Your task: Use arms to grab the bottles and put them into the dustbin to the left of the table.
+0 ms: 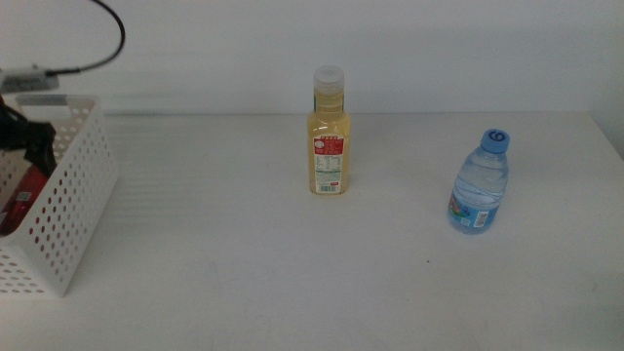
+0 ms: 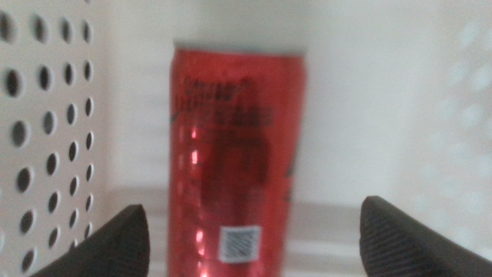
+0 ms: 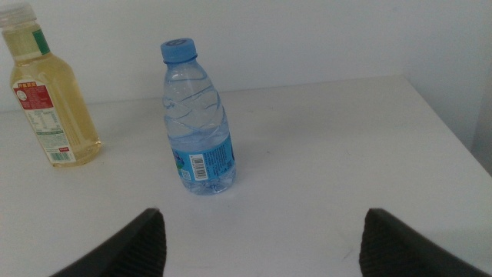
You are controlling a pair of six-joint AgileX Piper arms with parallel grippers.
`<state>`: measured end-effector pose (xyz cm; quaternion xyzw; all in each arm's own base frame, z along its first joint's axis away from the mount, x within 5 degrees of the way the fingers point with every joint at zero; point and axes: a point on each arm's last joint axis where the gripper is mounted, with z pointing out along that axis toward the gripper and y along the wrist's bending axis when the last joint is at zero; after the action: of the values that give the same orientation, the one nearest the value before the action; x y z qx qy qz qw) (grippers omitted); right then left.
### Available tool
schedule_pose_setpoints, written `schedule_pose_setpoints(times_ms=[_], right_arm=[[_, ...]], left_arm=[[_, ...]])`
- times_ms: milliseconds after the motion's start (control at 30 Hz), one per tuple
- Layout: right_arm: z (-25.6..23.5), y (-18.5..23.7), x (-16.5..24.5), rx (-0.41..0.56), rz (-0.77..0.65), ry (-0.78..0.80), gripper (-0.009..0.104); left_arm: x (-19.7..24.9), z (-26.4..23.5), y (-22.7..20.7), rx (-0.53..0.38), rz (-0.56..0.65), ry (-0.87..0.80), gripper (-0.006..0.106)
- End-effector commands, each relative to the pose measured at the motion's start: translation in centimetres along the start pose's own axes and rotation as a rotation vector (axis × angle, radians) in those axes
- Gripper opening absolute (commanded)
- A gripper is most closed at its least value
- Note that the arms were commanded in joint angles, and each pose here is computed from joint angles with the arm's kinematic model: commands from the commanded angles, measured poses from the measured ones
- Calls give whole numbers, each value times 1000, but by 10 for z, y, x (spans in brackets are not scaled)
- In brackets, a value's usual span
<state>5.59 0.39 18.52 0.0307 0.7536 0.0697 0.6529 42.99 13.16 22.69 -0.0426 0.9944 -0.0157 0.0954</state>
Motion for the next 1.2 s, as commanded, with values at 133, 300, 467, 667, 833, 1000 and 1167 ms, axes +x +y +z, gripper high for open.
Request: schedule_pose_setpoints(times_ms=[133,300,467,667,833,1000,1167], right_arm=[[-3,1,-11,-8,-19,-111,66],[-3,1,-11,-8,-19,-111,66],[-3,1,-11,-8,-19,-111,66],[-3,1,-11,-8,-19,-111,66],[-3,1,-11,-8,-19,-111,66],[-3,1,-11,-8,-19,-111,66],[-3,1,-11,-8,-19,-111,66]], left_arm=[[20,-103,-36,23,2,-144,89],[54,-161,-60,-16,-2,-278,89],[96,-206,-86,-15,17,-474,89],[145,-226,-117,41,64,-696,89],[173,-224,-139,122,129,-830,89],[192,-202,-159,232,160,-896,89],[201,-173,-181,309,212,-991,89]])
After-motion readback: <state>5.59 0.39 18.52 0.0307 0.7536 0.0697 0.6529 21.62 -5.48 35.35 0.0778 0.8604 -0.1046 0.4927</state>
